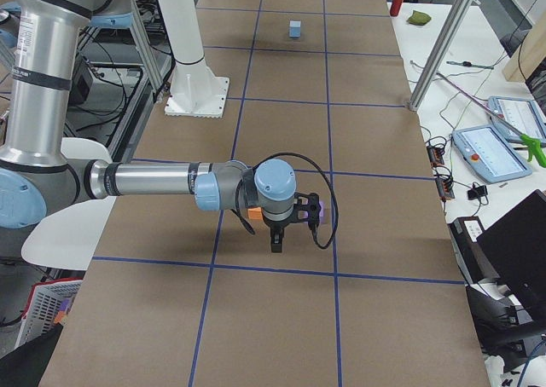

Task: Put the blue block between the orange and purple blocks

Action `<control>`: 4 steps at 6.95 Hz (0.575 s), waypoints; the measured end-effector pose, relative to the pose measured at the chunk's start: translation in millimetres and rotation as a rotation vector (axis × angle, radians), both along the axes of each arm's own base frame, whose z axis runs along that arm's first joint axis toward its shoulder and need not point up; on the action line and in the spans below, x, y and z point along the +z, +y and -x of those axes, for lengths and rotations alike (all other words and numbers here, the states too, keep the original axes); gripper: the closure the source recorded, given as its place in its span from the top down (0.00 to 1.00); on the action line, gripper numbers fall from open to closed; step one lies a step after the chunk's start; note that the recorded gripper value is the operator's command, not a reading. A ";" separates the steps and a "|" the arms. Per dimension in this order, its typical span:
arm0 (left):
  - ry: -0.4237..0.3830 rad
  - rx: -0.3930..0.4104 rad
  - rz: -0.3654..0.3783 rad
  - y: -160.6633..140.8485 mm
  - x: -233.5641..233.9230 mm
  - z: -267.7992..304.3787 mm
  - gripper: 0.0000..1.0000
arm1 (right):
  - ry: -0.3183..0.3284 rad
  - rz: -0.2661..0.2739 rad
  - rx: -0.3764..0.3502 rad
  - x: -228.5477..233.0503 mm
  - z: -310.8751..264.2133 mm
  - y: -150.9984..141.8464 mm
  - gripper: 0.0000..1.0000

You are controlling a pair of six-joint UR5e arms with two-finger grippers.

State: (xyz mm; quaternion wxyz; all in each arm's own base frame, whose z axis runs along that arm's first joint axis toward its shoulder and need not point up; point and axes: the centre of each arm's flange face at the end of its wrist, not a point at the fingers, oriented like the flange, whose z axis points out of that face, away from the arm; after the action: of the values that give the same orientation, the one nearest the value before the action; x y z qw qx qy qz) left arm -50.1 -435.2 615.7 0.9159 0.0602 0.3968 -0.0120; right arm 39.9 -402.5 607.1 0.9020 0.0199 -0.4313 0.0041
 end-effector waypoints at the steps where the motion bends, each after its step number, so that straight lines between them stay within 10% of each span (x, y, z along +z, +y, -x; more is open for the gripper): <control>1: 0.004 -0.002 0.004 6.9 3.7 0.3 1.00 | -0.001 -0.001 0.000 -0.5 0.1 -0.4 1.00; 4: 0.064 -0.051 -0.017 23.3 -5.7 -15.1 1.00 | -0.006 0.000 -0.007 1.6 2.6 -0.6 1.00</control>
State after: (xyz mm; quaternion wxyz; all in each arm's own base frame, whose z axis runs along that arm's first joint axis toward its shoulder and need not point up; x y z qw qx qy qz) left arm -35.0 -411.9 610.0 0.9015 0.0777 0.4244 -0.0338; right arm 37.3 -403.1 608.7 0.9008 0.0183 -0.4339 0.0011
